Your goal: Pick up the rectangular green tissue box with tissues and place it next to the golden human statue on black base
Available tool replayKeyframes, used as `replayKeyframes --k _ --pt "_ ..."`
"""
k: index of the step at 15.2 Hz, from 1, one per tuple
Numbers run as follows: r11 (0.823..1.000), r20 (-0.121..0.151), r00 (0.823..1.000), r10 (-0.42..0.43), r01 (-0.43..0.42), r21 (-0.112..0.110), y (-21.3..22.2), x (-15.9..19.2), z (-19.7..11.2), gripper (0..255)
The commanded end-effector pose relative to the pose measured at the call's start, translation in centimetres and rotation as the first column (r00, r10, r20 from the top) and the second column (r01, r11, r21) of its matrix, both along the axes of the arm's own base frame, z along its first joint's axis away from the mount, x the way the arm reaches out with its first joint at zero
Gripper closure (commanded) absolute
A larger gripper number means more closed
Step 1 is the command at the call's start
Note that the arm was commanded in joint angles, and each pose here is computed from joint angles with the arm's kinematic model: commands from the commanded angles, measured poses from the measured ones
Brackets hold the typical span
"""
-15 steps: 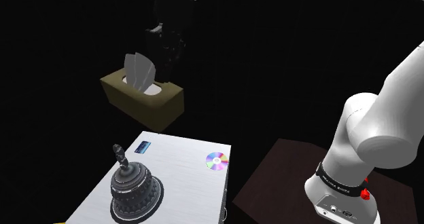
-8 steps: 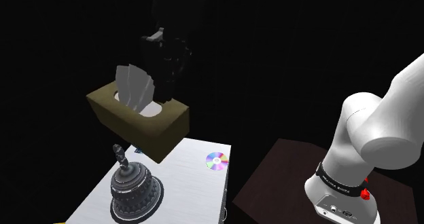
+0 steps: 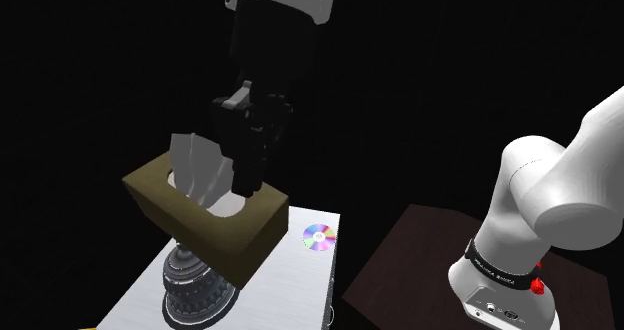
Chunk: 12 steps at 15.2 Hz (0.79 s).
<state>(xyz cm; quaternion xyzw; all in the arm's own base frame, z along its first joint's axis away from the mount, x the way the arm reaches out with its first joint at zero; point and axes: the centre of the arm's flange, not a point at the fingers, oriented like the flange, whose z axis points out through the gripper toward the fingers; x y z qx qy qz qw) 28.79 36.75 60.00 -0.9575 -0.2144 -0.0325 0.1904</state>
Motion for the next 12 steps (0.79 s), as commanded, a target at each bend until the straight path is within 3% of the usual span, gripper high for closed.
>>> replayKeyframes --k 1,12 --pt "1.000 0.000 1.000 0.000 0.000 0.000 -0.1 -0.1 -1.0 255" --pt "1.000 0.000 1.000 0.000 0.000 0.000 -0.1 -0.1 -6.8 255"
